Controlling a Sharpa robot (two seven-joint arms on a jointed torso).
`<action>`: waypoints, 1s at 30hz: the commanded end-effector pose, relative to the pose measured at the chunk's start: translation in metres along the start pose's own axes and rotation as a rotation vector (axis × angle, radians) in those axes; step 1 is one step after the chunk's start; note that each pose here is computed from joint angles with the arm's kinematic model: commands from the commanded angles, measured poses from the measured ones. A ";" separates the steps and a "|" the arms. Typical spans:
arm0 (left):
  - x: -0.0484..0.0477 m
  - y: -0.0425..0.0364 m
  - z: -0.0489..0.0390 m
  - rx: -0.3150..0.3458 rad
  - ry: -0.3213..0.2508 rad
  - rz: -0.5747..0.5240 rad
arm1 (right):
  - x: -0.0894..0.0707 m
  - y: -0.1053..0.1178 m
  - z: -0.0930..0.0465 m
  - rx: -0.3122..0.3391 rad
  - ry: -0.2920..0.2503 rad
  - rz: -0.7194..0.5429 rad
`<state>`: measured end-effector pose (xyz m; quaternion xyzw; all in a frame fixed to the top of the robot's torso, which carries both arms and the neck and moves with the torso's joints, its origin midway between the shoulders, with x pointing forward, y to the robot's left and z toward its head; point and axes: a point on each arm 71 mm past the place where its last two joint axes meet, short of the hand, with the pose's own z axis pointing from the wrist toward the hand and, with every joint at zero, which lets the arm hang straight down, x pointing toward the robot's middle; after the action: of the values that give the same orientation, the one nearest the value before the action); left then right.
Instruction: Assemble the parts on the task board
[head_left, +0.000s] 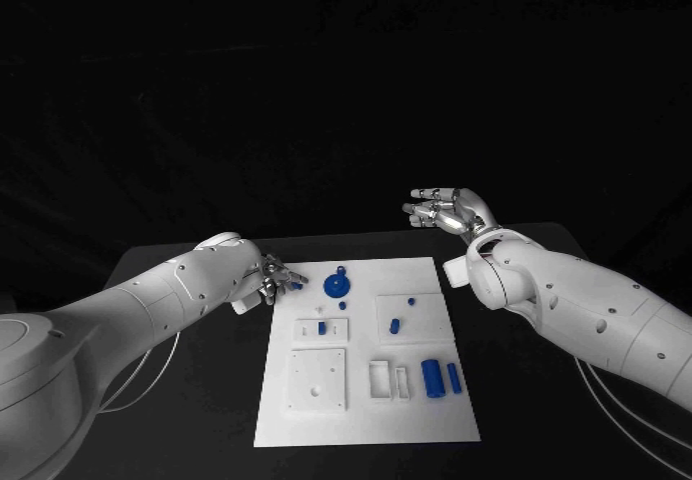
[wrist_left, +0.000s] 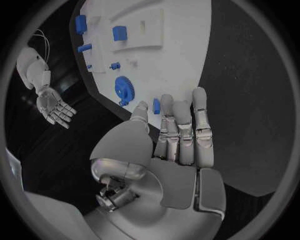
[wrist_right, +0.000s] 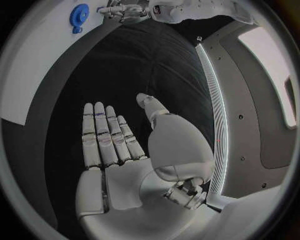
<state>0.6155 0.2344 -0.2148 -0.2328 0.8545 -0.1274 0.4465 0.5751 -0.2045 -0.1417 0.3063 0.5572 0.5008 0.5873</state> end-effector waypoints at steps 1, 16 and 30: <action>0.0007 -0.0045 -0.0002 0.024 0.000 -0.014 | 0.002 0.001 0.000 -0.006 0.014 0.003; 0.0030 -0.0067 -0.0004 0.033 0.023 -0.037 | 0.001 0.000 0.000 -0.005 0.014 0.002; 0.0044 -0.0066 -0.0007 0.045 0.050 -0.050 | 0.000 0.000 0.000 -0.002 0.015 0.002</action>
<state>0.6153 0.2295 -0.2141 -0.2429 0.8533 -0.1497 0.4365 0.5752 -0.2058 -0.1419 0.3071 0.5581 0.4996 0.5871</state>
